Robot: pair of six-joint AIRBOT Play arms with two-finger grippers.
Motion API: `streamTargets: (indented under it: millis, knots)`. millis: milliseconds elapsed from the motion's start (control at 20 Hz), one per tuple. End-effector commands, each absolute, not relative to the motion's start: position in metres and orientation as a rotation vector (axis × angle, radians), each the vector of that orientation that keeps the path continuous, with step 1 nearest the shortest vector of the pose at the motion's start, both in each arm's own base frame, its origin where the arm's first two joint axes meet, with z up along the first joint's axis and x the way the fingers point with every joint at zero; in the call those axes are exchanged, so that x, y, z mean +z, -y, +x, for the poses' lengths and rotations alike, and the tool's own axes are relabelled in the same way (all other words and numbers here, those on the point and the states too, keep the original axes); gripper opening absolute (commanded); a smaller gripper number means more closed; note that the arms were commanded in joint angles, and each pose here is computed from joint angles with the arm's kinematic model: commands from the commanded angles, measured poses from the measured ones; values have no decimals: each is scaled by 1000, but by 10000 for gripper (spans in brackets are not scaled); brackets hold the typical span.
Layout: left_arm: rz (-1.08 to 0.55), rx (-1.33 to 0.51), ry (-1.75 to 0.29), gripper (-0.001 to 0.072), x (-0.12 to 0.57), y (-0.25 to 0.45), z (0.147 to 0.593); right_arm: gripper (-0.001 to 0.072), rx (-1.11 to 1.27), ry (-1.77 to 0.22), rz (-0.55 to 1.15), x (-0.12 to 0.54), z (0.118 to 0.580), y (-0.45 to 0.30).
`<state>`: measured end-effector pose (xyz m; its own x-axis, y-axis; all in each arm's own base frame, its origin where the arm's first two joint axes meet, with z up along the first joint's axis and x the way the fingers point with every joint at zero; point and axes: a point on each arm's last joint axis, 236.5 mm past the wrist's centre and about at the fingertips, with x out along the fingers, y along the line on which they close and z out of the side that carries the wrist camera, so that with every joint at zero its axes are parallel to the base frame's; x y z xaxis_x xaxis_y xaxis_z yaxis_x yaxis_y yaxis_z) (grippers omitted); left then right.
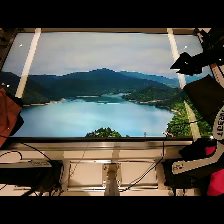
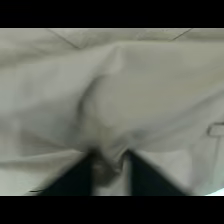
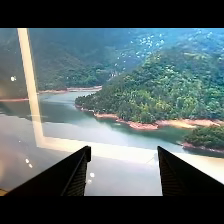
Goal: Fold the clothes and pants, and hang the long-sleeved shirts on hangers.
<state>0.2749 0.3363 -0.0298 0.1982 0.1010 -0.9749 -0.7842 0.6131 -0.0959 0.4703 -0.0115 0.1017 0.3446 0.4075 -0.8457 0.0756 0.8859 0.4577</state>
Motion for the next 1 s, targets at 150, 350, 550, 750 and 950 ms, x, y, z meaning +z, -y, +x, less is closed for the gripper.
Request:
streamTargets:
  millis: [150, 350, 550, 750, 950]
  knots:
    - [-769, 557, -1130, 8, -18, -321, 298, 413, 242, -1204, 479, 104, 471, 7]
    - [-854, 340, -828, 6, 72, -278, 359, 16, 242, -1203, 483, 105, 472, 7]
    - [-791, 55, -546, 6, 206, -181, 404, 15, 223, -1150, 484, 106, 485, 10]
    - [-592, -264, -506, 6, 284, -23, 395, 14, 185, -1038, 484, 116, 509, 19]
    - [-534, -579, -552, 6, 317, 117, 350, 14, 137, -1011, 449, 115, 516, 33]
